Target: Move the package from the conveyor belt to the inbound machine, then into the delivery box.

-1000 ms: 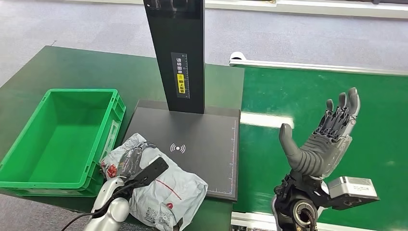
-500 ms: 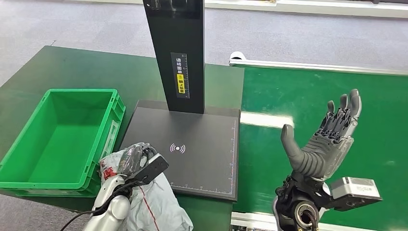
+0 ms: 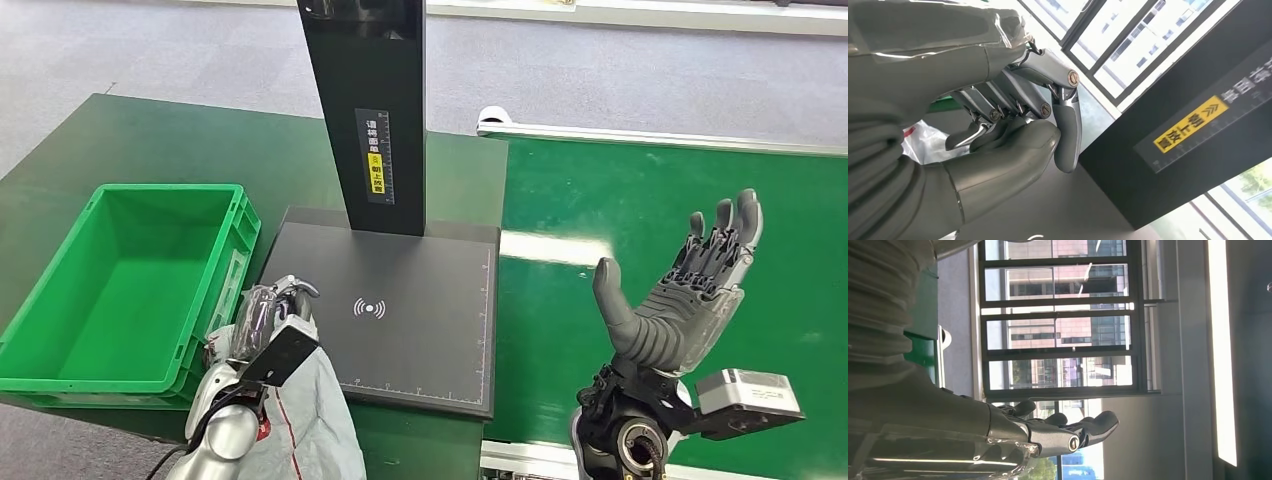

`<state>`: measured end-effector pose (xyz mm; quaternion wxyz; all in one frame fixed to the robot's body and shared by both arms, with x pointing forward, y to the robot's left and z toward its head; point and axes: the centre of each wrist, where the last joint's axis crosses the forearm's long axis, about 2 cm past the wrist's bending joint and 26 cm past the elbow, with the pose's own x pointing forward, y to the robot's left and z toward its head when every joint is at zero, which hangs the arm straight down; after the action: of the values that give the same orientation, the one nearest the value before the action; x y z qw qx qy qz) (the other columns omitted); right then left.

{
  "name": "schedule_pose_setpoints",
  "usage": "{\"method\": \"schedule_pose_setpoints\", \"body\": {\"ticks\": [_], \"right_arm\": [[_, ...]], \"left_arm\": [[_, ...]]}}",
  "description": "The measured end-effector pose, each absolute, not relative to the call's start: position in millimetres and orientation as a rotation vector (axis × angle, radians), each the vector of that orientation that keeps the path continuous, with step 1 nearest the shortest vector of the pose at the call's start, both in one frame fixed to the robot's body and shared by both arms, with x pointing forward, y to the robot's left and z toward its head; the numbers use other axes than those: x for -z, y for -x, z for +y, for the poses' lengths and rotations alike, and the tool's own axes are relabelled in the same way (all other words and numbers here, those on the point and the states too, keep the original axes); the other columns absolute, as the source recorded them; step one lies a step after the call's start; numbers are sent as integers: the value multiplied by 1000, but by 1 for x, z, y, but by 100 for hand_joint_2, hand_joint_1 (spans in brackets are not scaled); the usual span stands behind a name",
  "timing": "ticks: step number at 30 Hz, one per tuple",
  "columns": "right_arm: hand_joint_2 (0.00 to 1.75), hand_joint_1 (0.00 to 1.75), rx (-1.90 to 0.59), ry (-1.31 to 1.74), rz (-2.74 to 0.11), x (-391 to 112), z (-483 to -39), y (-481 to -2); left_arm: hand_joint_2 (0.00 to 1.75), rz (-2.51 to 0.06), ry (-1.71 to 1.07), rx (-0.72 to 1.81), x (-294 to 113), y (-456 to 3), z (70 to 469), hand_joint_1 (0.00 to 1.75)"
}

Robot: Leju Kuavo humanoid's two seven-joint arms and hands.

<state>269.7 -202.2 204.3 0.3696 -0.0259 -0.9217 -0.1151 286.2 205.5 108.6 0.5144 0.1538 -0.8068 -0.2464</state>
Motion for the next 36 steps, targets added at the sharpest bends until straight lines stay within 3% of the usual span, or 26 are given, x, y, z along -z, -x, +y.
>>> {"method": "schedule_pose_setpoints", "body": {"ticks": [5,12,16,24,36], "right_arm": [[175,0,302,66,-2368,-204,-203,-270],[175,0,320,61,-2379,-207,-203,-273],[175,0,332,69,-2387,-207,-204,-273],[175,0,325,55,-2388,-203,-205,-273],[175,0,324,63,-2381,-201,-207,-274]], "left_arm": [[175,-2052,-346,490,-118,-284,207,175],[175,-2319,-254,197,-167,-278,211,174],[175,-2373,-236,138,-184,-275,214,1],[175,-2002,82,669,-158,-275,221,0],[175,-1915,77,728,-141,-276,230,0]]}}
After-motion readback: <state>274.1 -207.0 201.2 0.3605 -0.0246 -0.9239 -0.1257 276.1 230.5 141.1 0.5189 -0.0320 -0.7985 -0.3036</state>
